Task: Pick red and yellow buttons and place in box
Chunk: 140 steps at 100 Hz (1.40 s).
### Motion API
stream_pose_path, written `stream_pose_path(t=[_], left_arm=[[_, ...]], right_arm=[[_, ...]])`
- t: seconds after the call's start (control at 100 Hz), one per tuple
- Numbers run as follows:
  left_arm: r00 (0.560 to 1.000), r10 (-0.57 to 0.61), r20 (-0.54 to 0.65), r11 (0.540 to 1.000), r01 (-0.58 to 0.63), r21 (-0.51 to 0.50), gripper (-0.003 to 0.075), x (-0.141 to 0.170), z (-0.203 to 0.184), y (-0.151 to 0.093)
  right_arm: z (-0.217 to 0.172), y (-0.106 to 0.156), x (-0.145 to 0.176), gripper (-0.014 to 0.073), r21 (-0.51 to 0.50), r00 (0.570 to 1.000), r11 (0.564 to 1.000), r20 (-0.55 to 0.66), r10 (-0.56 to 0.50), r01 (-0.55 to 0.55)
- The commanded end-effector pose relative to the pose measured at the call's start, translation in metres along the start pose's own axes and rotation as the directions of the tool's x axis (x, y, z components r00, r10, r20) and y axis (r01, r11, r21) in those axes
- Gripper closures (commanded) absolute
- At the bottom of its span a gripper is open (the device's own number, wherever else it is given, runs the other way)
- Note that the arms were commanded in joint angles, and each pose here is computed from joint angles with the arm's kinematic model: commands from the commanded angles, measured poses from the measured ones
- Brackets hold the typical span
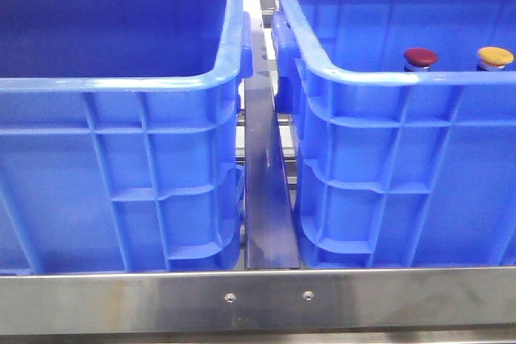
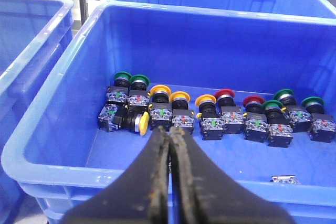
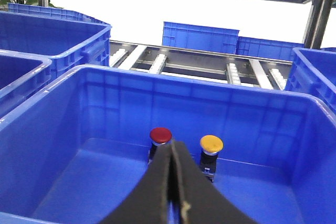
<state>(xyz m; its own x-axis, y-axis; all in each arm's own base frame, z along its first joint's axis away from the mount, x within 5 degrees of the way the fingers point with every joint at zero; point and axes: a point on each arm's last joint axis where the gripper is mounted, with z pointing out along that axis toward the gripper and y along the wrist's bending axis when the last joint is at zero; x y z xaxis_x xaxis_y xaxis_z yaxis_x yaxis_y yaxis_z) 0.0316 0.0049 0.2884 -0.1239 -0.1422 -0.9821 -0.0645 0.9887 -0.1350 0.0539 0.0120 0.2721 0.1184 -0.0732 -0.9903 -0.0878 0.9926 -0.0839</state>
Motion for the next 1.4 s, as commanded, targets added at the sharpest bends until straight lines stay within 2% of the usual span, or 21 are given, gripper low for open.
stream_pose_path(t=[0.0,0.13,0.18,0.23,0.4,0.58,0.61,0.65,1.389], left_arm=[[0.997,-0.01,0.082,1.0,0.009,0.019,0.0739,-0.013,-0.001,-0.002],[0.998,-0.008,0.066,0.999,0.006,0.04,0.0739,0.0,0.005,-0.003],[0.993,0.076,0.094,0.996,-0.081,0.048,0.0739,0.005,0.009,-0.004],[0.987,0.109,0.122,0.992,-0.116,0.05,0.0739,0.01,0.013,-0.004],[0.987,0.095,0.132,0.993,-0.103,0.054,0.0739,0.042,0.027,0.0],[0.976,0.085,0.202,0.994,-0.096,0.047,0.0739,0.082,0.034,0.006],[0.982,0.081,0.169,0.995,-0.089,0.044,0.0739,0.089,0.036,0.007],[0.988,0.083,0.13,0.995,-0.089,0.042,0.0739,0.091,0.036,0.007],[0.986,0.083,0.142,0.995,-0.089,0.043,0.0739,0.09,0.036,0.007]], right_arm=[[0.0,-0.004,-0.009,0.0663,0.038,0.999,0.999,0.031,0.005,-0.006],[0.0,-0.004,-0.009,0.0663,0.038,0.999,0.999,0.031,0.005,-0.006],[0.0,-0.004,-0.009,0.0663,0.038,0.999,0.999,0.031,0.005,-0.006],[0.0,-0.004,-0.009,0.0663,0.038,0.999,0.999,0.031,0.005,-0.006],[0.0,-0.004,-0.009,0.0663,0.038,1.0,0.999,0.031,0.005,-0.007],[0.0,-0.004,-0.009,0.0663,0.038,1.0,0.999,0.03,0.006,-0.007],[0.0,-0.004,-0.009,0.0663,0.036,1.0,0.999,0.03,0.005,-0.006],[0.0,-0.004,-0.009,0.0663,0.039,1.0,0.999,0.031,0.005,-0.007],[0.0,-0.004,-0.009,0.0663,0.037,1.0,0.999,0.03,0.006,-0.007]])
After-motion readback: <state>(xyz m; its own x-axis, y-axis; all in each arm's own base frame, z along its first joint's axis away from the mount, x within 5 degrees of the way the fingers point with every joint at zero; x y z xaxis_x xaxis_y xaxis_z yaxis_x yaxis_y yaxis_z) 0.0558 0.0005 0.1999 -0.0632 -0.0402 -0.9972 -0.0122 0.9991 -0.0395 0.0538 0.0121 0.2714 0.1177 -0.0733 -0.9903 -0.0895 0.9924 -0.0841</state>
